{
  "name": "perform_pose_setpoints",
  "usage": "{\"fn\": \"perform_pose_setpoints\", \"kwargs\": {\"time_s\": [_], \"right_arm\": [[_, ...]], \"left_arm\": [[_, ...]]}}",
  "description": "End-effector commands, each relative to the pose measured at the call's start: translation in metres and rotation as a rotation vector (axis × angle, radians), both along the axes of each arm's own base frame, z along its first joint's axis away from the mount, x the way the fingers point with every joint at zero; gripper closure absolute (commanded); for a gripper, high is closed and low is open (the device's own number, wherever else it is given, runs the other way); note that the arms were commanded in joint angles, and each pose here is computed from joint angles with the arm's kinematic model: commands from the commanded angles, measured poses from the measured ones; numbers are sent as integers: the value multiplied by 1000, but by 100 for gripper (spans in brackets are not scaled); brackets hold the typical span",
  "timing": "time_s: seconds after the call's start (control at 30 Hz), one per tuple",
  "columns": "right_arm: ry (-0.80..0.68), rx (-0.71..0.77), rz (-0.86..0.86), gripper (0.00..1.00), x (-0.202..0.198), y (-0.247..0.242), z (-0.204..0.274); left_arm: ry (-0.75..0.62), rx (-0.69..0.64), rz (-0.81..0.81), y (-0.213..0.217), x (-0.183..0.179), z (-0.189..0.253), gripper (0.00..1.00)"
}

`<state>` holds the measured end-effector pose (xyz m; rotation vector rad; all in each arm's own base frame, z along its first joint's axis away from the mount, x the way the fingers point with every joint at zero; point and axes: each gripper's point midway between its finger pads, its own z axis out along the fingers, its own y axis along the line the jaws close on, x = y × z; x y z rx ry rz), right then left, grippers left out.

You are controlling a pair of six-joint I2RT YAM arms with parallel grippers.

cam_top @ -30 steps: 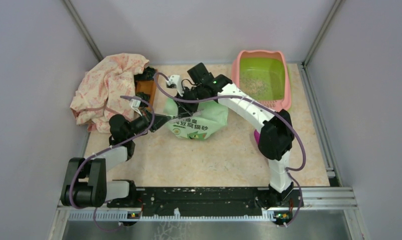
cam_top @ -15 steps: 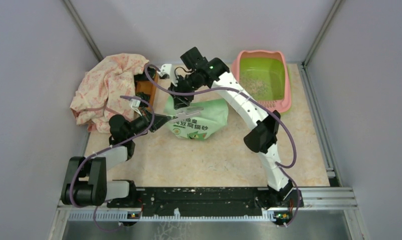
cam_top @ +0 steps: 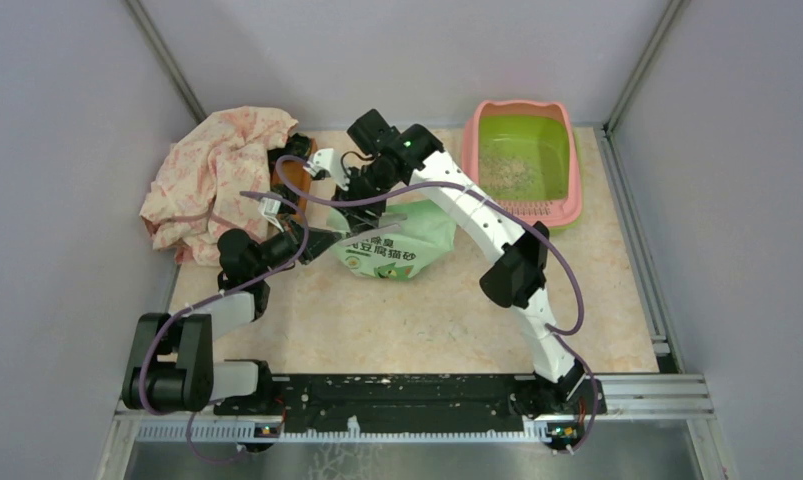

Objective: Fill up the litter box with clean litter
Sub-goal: Clamp the cat litter bag at the center of the board.

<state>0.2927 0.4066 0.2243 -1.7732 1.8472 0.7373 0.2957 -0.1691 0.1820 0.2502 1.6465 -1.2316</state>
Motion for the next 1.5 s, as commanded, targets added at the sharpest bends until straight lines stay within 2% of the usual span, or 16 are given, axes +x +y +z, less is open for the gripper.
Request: {"fn": "perform_pose_setpoints", "kwargs": {"time_s": [0.0, 0.2, 0.43, 0.67, 0.83, 1.2, 1.47], "right_arm": [[-49, -27, -5, 48, 4, 0, -1], [-47, -59, -19, 49, 7, -2, -10], [-57, -55, -24, 56, 10, -1, -9], [-52, -45, -28, 88, 9, 1, -6], [-32, -34, -36, 99, 5, 1, -6], [5, -33, -148, 100, 3, -6, -19], [50, 42, -200, 100, 6, -8, -8]], "left_arm": [[-115, -9, -29, -3, -2, 28, 100], [-115, -10, -32, -4, -2, 28, 100], [-116, -10, -31, -4, -3, 28, 100], [-114, -11, -30, -4, -3, 27, 100], [-116, -11, -31, -4, -4, 27, 100], [-120, -10, -24, -3, -3, 28, 100], [-121, -11, -20, -3, -1, 29, 100]]}}
